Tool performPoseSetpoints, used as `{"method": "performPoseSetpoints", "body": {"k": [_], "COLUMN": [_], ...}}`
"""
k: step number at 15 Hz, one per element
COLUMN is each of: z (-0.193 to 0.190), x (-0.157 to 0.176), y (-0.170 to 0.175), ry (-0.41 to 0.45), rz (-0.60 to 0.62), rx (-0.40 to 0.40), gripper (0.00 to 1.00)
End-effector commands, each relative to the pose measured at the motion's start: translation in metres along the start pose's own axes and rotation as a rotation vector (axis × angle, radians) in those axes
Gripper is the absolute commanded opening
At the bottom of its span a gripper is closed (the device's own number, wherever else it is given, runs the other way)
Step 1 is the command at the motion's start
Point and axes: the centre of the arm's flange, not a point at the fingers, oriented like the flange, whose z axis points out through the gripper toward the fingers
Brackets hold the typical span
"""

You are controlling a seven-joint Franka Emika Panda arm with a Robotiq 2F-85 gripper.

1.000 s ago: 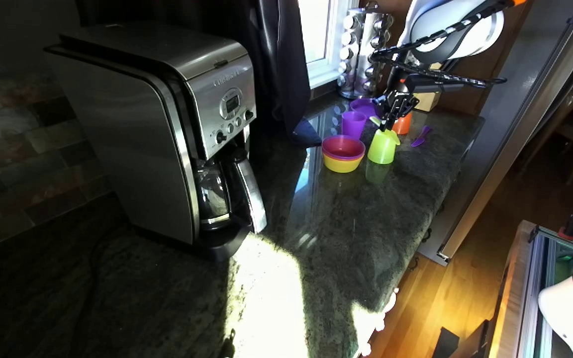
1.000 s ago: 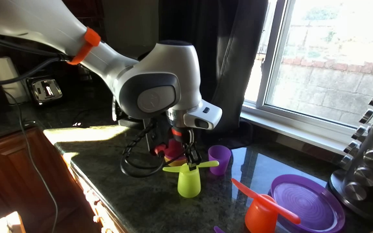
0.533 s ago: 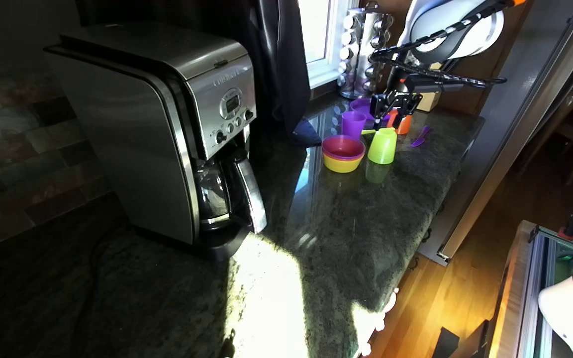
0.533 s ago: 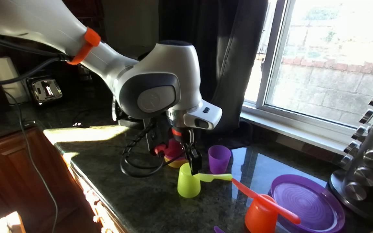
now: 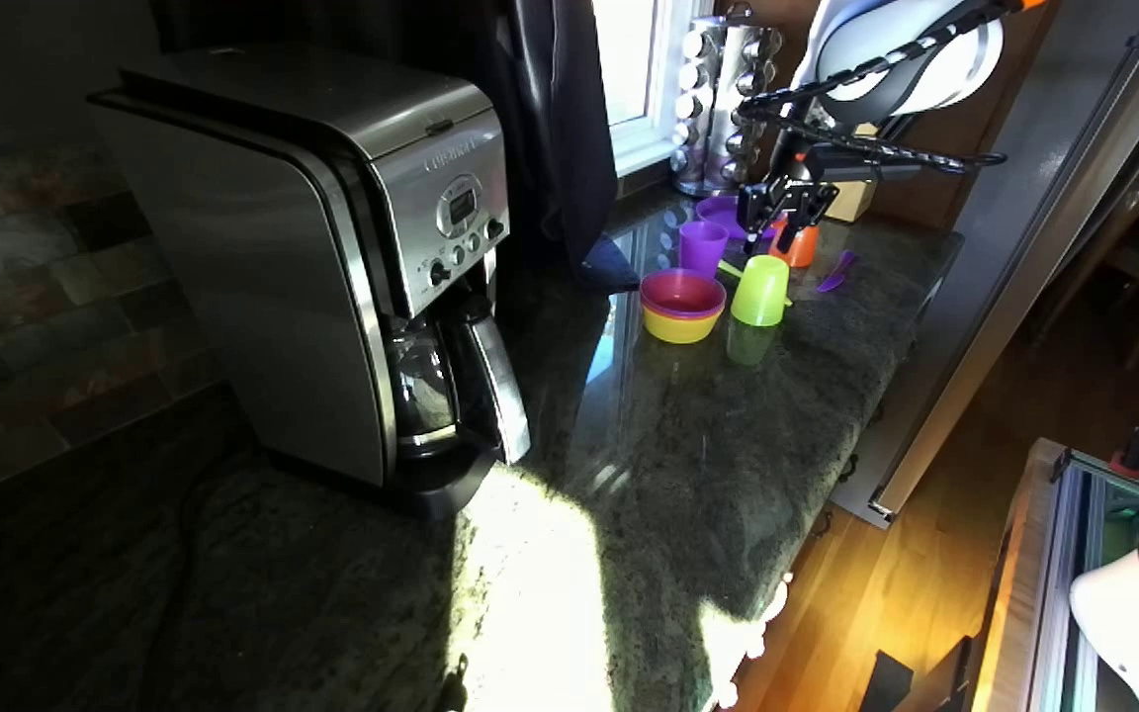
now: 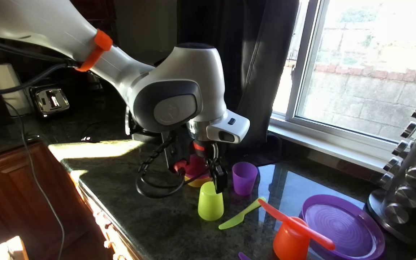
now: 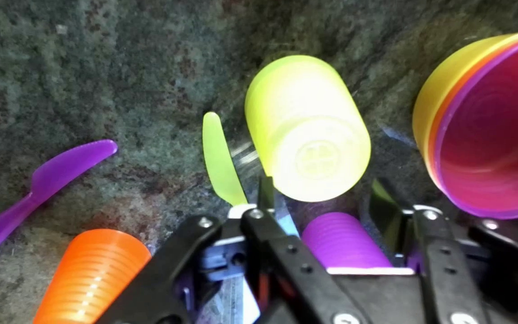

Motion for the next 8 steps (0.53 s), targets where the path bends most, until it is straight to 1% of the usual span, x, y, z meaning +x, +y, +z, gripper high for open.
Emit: {"method": "performPoseSetpoints", "body": {"k": [1, 2, 3, 6, 7, 8], "z": [-0.006, -0.006, -0.005, 0.006, 0.007, -0.004], "x": [0.010, 0.014, 0.017, 0.026, 0.028, 0.018], "y": [0.019, 0.024, 0.029, 0.037, 0.037, 0.031], "ry": [0.047, 0.063, 0.070, 0.089, 0.098, 0.087], "rz": [-0.008, -0.018, -0.045, -0.115, -0.103, -0.089], "rx": [0.031, 0.031, 0.040, 0.045, 0.053, 0.031], "gripper": [0.90, 0.97, 1.00, 1.00, 1.00, 1.00]}}
